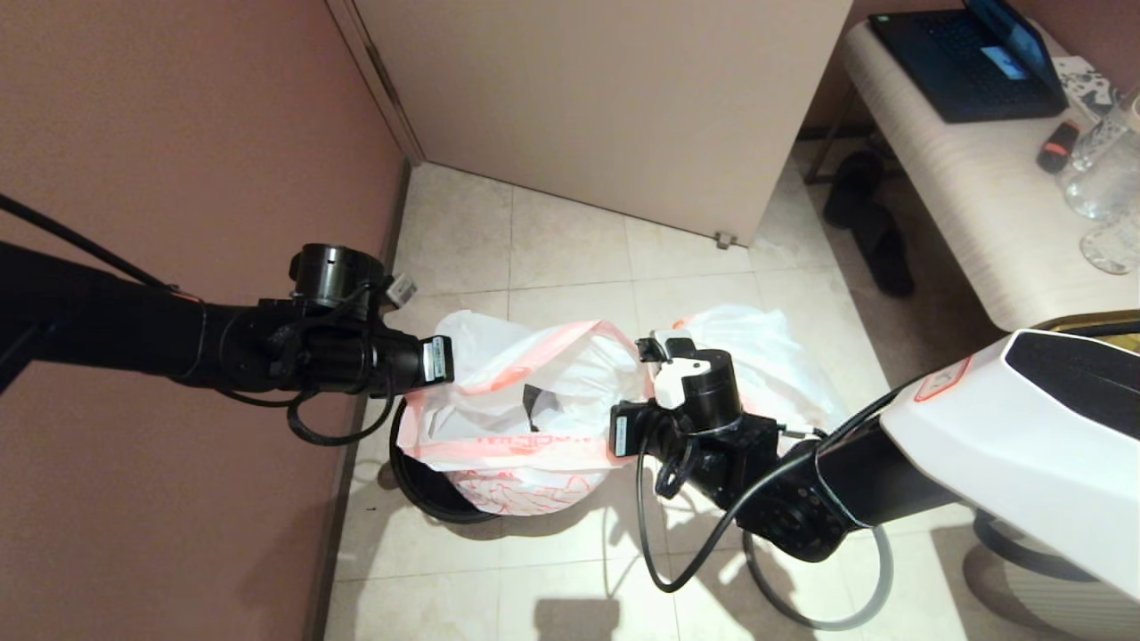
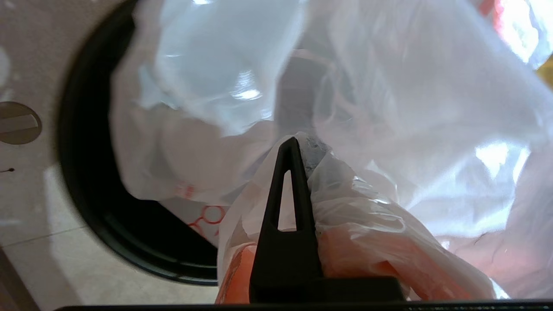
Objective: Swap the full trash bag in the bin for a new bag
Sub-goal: Put the new garbage bag on the trash can
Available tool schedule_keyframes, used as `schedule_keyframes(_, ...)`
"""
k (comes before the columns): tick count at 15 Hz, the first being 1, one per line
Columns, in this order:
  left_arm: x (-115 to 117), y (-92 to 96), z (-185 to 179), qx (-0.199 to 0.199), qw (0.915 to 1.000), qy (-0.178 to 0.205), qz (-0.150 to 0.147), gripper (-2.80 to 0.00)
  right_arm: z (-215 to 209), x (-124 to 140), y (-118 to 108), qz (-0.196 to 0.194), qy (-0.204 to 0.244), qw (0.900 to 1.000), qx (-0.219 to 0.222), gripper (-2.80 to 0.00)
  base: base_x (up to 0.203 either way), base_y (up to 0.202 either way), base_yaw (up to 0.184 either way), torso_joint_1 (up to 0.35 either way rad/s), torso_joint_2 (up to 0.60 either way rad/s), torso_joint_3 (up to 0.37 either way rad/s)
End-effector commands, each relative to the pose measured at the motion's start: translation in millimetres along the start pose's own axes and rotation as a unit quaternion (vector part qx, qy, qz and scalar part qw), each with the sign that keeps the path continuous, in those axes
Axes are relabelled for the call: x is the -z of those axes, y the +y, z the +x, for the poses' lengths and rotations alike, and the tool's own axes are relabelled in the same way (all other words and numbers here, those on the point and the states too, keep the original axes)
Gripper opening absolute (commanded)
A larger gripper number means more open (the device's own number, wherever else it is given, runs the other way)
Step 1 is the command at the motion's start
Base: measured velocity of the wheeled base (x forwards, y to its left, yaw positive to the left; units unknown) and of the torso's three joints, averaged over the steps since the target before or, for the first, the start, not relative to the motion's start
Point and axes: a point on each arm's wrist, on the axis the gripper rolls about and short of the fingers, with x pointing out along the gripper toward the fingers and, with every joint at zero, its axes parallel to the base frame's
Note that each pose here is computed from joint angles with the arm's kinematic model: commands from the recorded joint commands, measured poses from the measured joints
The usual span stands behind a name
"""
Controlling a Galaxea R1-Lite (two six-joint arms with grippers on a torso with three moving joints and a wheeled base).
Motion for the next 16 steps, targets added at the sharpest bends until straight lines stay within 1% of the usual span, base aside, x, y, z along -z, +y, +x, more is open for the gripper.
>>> schedule_keyframes(1,-2,1.3,1,-0.002,0.9999,-0.004,-0.009,-2.80,-4,-3,11,-0.004,-0.009,1.000,-0.010,-2.80,0.000,0.000,0.000,0.000,0.00,0.000)
schedule_keyframes(3,-6,5.9,2,-0.009,0.9998,-0.010,-0.018,-2.80,-2,1,17,-0.030,-0.007,0.999,-0.013,-2.80,0.000,0.000,0.000,0.000,0.00,0.000)
schedule_keyframes(4,-7,6.6,1,-0.016,0.9996,-0.013,-0.018,-2.80,1,7,19,-0.047,-0.001,0.999,-0.016,-2.80,0.000,0.000,0.000,0.000,0.00,0.000)
schedule_keyframes(6,-5,8.1,1,-0.041,0.9990,-0.010,-0.017,-2.80,8,20,27,-0.056,0.010,0.998,-0.022,-2.80,0.000,0.000,0.000,0.000,0.00,0.000)
schedule_keyframes(8,-5,8.5,2,-0.048,0.9988,-0.006,-0.010,-2.80,6,19,29,-0.055,0.008,0.998,-0.024,-2.80,0.000,0.000,0.000,0.000,0.00,0.000)
schedule_keyframes(9,-6,11.1,4,-0.062,0.9980,-0.004,-0.010,-2.80,6,18,29,-0.054,0.007,0.998,-0.023,-2.80,0.000,0.000,0.000,0.000,0.00,0.000)
schedule_keyframes(10,-8,16.2,6,-0.085,0.9963,-0.006,-0.011,-2.80,6,19,29,-0.055,0.007,0.998,-0.023,-2.80,0.000,0.000,0.000,0.000,0.00,0.000)
schedule_keyframes(11,-8,17.1,7,-0.095,0.9954,-0.007,-0.008,-2.80,6,17,32,-0.055,0.003,0.998,-0.025,-2.80,0.000,0.000,0.000,0.000,0.00,0.000)
schedule_keyframes(12,-9,17.1,7,-0.097,0.9952,-0.010,-0.008,-2.80,5,16,36,-0.055,-0.001,0.998,-0.028,-2.80,0.000,0.000,0.000,0.000,0.00,0.000)
schedule_keyframes(13,-11,16.0,4,-0.098,0.9950,-0.015,-0.008,-2.80,1,12,45,-0.057,-0.008,0.998,-0.038,-2.80,0.000,0.000,0.000,0.000,0.00,0.000)
schedule_keyframes(14,-12,15.4,2,-0.100,0.9948,-0.017,-0.007,-2.80,0,12,49,-0.065,-0.008,0.997,-0.043,0.00,0.000,0.000,0.000,0.000,0.00,0.000)
schedule_keyframes(16,-14,15.4,1,-0.121,0.9924,-0.024,-0.006,-2.80,-7,-3,52,-0.068,-0.011,0.997,-0.044,0.00,0.000,0.000,0.000,0.000,0.00,0.000)
